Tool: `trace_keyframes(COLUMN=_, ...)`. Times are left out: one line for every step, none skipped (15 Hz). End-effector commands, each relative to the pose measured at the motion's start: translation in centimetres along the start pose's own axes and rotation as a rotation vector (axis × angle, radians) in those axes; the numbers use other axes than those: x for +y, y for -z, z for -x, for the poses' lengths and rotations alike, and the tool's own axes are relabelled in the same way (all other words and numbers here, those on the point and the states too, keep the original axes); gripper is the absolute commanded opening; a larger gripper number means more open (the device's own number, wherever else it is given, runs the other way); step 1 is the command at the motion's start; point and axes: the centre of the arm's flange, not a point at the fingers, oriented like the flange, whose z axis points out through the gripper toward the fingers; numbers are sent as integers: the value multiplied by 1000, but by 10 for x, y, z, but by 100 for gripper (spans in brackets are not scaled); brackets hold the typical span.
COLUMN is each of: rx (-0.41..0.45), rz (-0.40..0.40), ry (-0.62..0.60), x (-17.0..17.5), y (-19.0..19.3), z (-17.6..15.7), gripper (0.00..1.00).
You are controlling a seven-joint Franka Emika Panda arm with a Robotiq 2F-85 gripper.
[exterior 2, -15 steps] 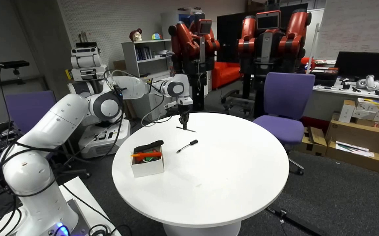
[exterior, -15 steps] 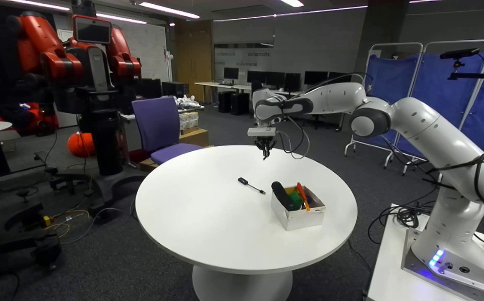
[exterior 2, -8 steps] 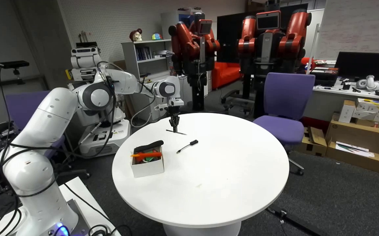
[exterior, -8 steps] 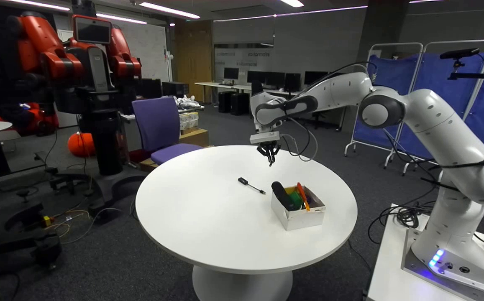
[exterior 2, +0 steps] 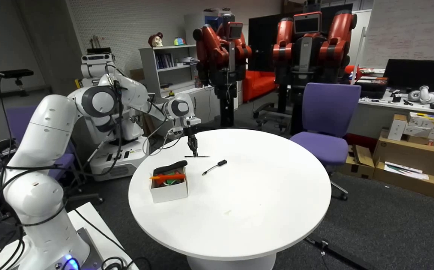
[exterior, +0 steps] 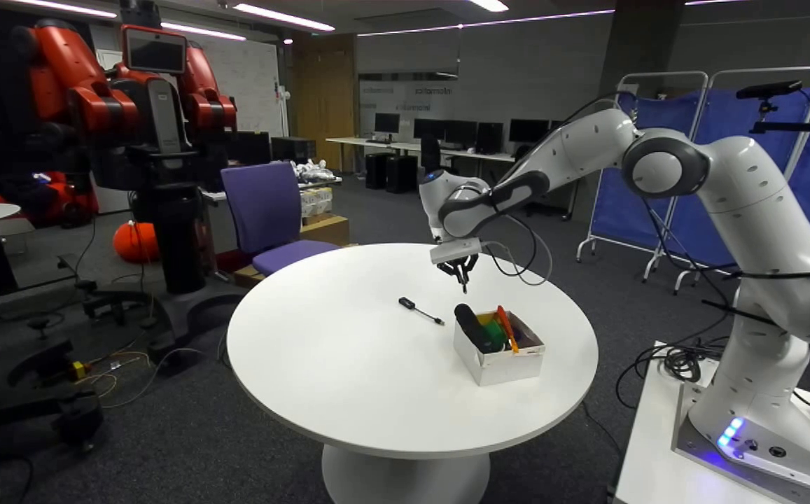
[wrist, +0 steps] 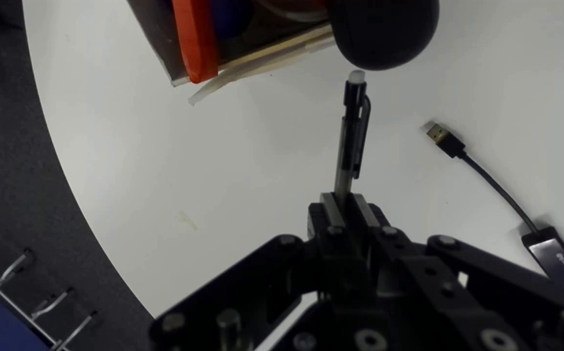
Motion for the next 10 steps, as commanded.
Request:
trace_keyframes(rx=65, rz=-31, ry=80, x=57, y=-11, z=59, gripper=2)
trace_keyframes(rx=79, rz=-48, ry=94, x=59, y=-11, z=69, gripper=2)
trace_keyframes(rx=85, rz=-67, ry=102, x=62, y=-9, z=78, gripper=2)
trace_keyframes(rx=84, rz=-98, ry=113, x=67, y=-6, z=85, gripper=2)
trace_keyframes(rx=75, rz=-131, ry=121, x=71, y=-2, z=91, gripper=2)
trace_keyframes(rx=64, rz=-168, ry=130, x=77, y=3, z=97, gripper=2)
trace_keyframes(rx=56, rz=-198, ry=142, x=82, y=7, z=104, gripper=2)
trace_keyframes(rx=54, rz=-222, ry=151, x=89, y=10, z=111, gripper=2)
trace_keyframes(rx=57, rz=-245, ry=155, x=97, y=14, z=118, gripper=2)
trace_keyframes(rx=56, rz=-260, ry=161, x=106, y=19, z=125, gripper=2)
